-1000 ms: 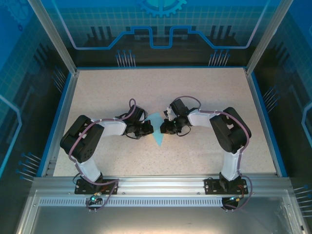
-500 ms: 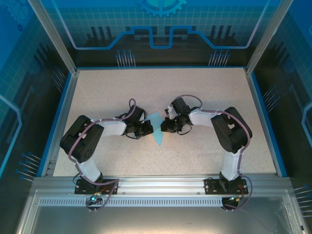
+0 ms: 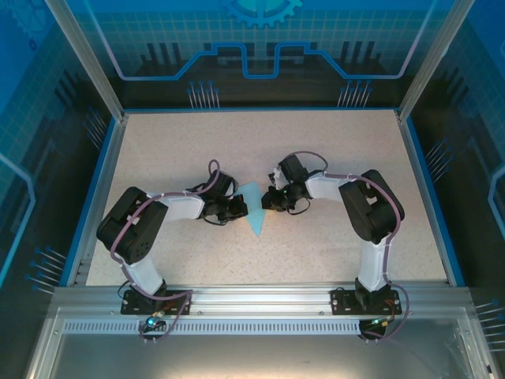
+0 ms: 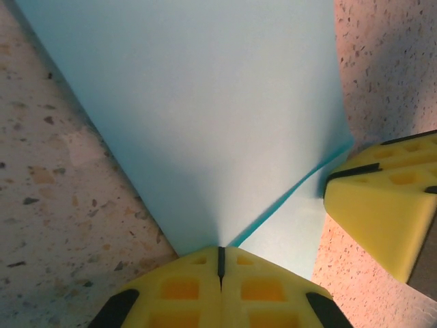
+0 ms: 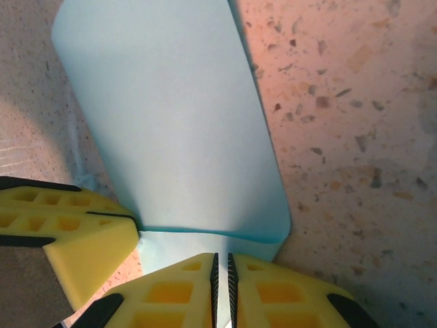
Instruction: Fold a paper plane with a square sheet of paper (pick it up from the middle)
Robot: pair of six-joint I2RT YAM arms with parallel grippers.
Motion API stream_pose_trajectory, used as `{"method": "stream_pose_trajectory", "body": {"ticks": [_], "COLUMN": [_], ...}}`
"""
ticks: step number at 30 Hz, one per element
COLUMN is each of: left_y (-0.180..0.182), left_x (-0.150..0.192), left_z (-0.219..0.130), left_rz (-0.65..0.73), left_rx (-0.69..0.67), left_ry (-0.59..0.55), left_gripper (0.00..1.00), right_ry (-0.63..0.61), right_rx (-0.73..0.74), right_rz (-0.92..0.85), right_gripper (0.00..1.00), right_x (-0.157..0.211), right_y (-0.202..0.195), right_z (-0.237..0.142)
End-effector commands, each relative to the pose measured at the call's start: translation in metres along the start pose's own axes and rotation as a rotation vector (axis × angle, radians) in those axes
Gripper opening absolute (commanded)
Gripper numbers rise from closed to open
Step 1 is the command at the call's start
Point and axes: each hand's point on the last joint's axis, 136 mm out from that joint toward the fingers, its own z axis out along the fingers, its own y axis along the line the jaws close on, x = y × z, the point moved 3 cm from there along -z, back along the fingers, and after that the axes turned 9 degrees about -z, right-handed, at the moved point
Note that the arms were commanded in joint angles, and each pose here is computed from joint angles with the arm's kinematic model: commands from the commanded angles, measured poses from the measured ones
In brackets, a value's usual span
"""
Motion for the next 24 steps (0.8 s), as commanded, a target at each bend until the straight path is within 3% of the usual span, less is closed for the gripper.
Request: {"method": "stream_pose_trajectory", "body": {"ticks": [1,4,12,18,24], "left_y": [0.002,0.000,-0.007,-0.036,-0.040], "left_x": [0.001,0.000,-0.006,0.005,0.009], "left_z": [-0.006,-0.011,-0.039,-0.040,-0.021], "left_rz": [-0.002,0.001,0.026,0.085,0.090], "left_rx": [-0.024,-0.030,-0.050,0.061,0.043], "left_ry": [-0.011,-0.024,-0.113,-0.080,-0.050], "left_gripper": [0.05,0.08,0.27,0.27,0.20], "right_ry": [0.015,0.032,0.063,0.068,0.070], "right_rx": [0.008,0.035,0.088,0.085,0.074], "right_rz": [0.004,0.020,0.058,0.062,0.066], "right_gripper": [0.14,0.14,0.14,0.14,0.14], "right_x": [-0.002,0.002,0.011,0.012,0.012], "right_y": [-0.005,-0.011,-0.022,-0.022,-0.021], "right_z": [0.005,0.007,0.010,0.010,0.011]}}
